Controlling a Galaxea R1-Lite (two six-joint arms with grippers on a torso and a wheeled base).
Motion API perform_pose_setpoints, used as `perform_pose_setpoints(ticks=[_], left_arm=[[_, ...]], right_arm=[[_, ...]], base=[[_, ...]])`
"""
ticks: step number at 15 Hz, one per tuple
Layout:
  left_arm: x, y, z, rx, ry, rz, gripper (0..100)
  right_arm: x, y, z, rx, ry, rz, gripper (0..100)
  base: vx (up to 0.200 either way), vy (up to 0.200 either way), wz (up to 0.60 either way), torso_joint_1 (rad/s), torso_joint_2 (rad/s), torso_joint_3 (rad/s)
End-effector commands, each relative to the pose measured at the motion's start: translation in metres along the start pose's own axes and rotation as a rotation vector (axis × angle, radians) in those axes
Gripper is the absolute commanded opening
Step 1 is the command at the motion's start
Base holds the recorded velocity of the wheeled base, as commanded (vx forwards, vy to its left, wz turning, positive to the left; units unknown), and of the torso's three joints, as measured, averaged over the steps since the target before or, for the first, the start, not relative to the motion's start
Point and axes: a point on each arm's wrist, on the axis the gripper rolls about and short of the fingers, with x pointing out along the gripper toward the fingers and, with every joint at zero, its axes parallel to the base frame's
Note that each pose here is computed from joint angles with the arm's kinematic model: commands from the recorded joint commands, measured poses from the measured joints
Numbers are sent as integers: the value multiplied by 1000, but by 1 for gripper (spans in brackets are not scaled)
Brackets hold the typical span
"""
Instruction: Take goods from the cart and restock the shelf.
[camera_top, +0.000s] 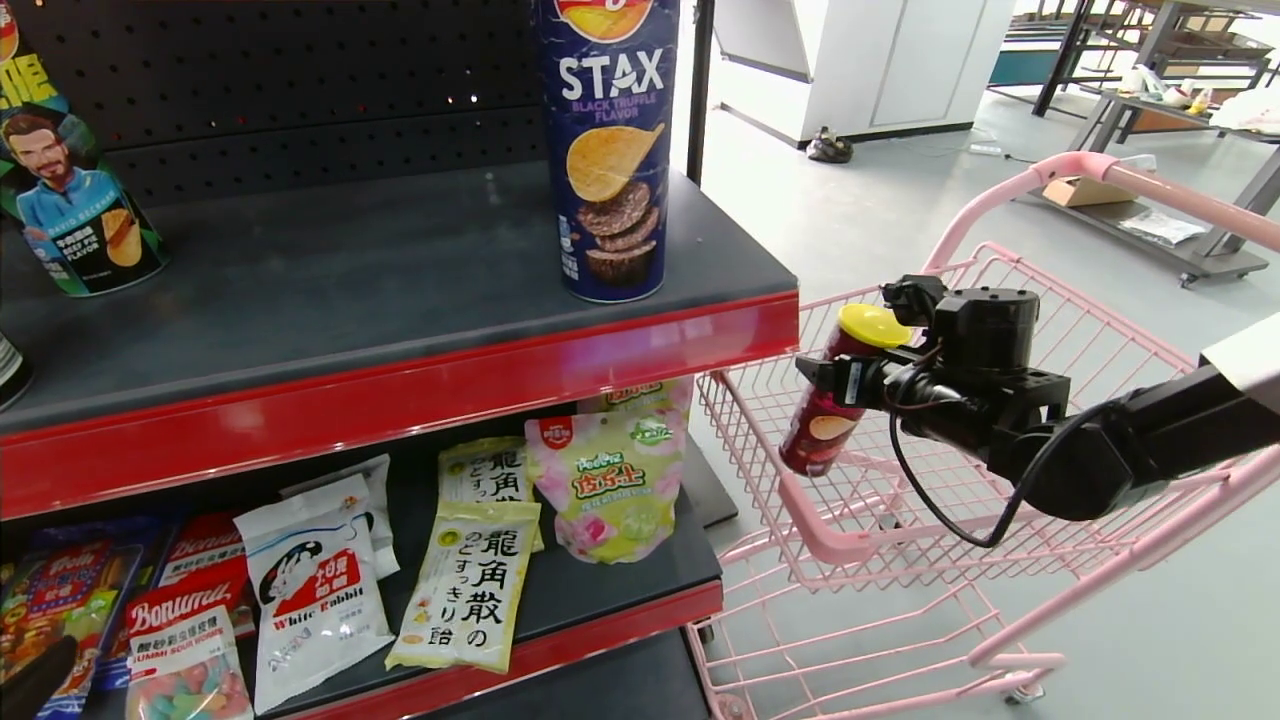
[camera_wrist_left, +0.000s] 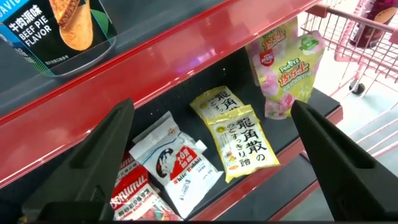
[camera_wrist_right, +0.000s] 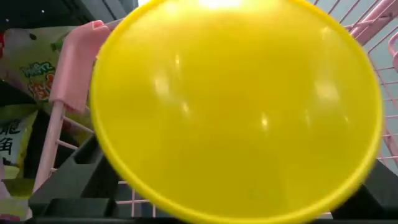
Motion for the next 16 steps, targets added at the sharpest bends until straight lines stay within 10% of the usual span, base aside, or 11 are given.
perform_pose_setpoints(ticks=[1, 2, 3, 8, 16], left_arm=[[3, 0, 1, -1, 11, -3, 100], [3, 1, 1, -1, 13, -4, 100], [4, 1, 1, -2, 14, -4, 100], [4, 1, 1, -2, 16, -5, 100], [11, 3, 4, 62, 45, 2, 100]], right_arm=[[7, -1, -7, -1, 19, -3, 100], [10, -1, -10, -2, 28, -5, 100], [10, -2, -11, -1, 29, -8, 0], [11, -5, -7, 1, 17, -14, 0], [-103, -25, 70, -135, -209, -65, 0]], base=[[0, 0, 0, 0, 0, 0], [0, 0, 0, 0, 0, 0], [0, 0, 0, 0, 0, 0], [0, 0, 0, 0, 0, 0], [0, 0, 0, 0, 0, 0]])
